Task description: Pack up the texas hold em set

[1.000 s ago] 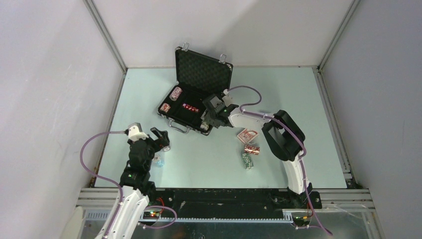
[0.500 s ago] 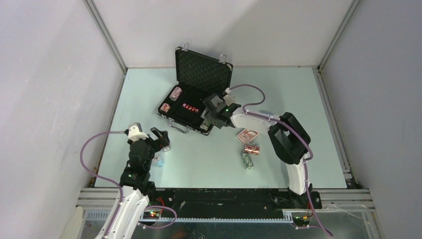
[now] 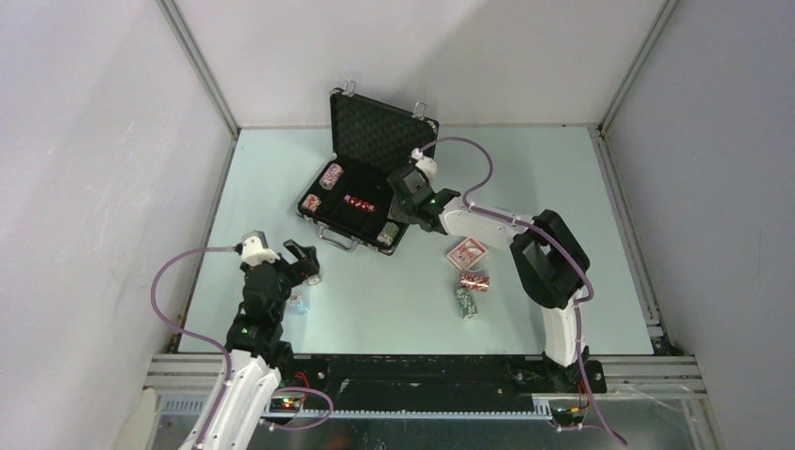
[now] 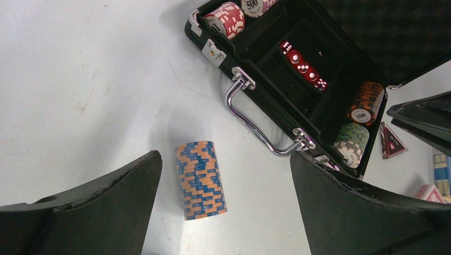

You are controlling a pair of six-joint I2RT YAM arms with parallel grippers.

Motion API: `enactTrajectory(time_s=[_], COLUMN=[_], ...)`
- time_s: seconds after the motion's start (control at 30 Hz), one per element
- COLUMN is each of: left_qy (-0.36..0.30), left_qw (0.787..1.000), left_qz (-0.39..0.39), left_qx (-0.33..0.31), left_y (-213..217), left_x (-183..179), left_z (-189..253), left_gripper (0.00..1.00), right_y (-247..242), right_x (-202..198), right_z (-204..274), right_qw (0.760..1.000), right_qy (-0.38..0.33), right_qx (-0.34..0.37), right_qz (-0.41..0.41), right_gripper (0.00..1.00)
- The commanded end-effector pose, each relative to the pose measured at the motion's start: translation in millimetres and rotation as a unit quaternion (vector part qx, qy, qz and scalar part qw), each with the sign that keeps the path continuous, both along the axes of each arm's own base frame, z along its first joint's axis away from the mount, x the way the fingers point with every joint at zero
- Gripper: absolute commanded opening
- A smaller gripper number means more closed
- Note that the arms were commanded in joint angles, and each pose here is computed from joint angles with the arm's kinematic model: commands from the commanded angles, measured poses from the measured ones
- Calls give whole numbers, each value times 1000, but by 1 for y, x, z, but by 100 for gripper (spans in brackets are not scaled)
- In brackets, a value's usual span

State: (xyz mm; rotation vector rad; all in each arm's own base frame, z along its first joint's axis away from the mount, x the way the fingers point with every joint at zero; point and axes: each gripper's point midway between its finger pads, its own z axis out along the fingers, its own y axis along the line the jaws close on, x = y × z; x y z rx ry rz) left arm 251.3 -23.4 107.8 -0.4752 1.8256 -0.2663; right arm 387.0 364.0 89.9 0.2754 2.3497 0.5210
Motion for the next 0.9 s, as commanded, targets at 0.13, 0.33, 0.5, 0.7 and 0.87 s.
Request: enactTrajectory(time_s=[0.13,0.33,0.5,0.7,0.87], left_qy=[-20,-20,-20,-21,-19], left_qw=[1000,1000,1000,1000,1000], left_qz=[-6,-6,-6,-6,-7], left_qx=[6,5,5,5,5], left_y=[-1,-2,-1,-1,-2], left_x=[4,5,5,5,4], left_z=[12,12,12,12,12], left_gripper=[98,98,98,98,98], right_y=[14,17,22,29,24], right_x=[25,18,5,-13,-12], right_z=[2,-23,-29,-25,-25], right_qw=[999,999,998,996,996], right_qy=[-14,23,46,58,59], right_qx=[-6,-6,8,38,34], right_qz=[38,33,48,61,52], right_gripper=[2,0,0,0,0])
